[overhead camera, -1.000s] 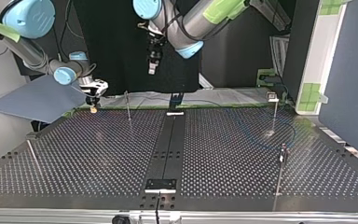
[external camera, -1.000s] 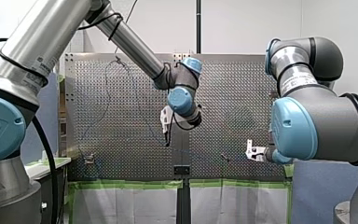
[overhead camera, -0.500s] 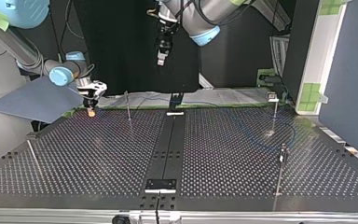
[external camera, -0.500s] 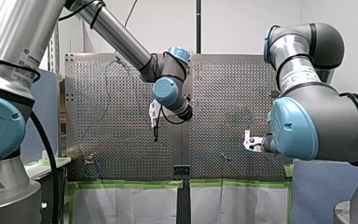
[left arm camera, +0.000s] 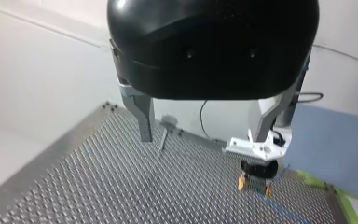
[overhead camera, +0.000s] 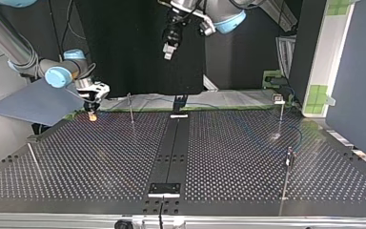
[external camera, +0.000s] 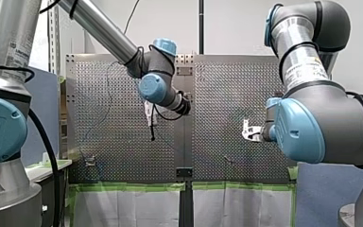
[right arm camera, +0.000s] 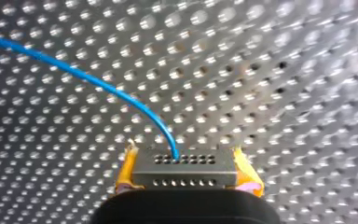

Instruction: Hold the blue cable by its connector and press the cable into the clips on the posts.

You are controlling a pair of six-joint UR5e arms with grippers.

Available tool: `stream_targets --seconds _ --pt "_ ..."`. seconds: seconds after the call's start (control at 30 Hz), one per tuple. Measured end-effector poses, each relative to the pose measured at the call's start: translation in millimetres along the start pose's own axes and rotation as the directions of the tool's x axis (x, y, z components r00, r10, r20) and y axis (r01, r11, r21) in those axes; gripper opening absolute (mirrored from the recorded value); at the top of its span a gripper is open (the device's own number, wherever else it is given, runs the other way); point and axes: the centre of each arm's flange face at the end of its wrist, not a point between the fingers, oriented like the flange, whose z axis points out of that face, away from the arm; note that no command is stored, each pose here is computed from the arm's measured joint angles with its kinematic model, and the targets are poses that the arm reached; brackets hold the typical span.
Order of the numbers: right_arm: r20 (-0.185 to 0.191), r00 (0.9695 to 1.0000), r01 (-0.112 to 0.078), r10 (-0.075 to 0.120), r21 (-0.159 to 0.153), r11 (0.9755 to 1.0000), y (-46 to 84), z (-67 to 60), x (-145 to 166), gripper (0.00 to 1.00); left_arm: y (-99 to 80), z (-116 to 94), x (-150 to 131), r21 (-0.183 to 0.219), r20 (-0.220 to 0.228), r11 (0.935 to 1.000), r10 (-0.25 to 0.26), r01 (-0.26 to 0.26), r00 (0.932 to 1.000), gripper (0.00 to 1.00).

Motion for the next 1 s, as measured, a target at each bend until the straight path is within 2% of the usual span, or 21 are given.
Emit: stream_targets --seconds 0.2,1.0 --pt "-0.009 1.0 0.003 -0.003 0.001 1.0 -1.7 -1.7 7.9 0.0 0.3 -6.2 -2.1 0.026 0.01 0.9996 -0.008 0.008 0.9999 1.0" --pt "-0.009 1.0 0.004 -0.004 0.001 1.0 -1.9 -1.8 8.5 0.0 0.3 -6.7 -2.2 0.028 0.011 0.9996 -0.009 0.009 0.9999 1.0"
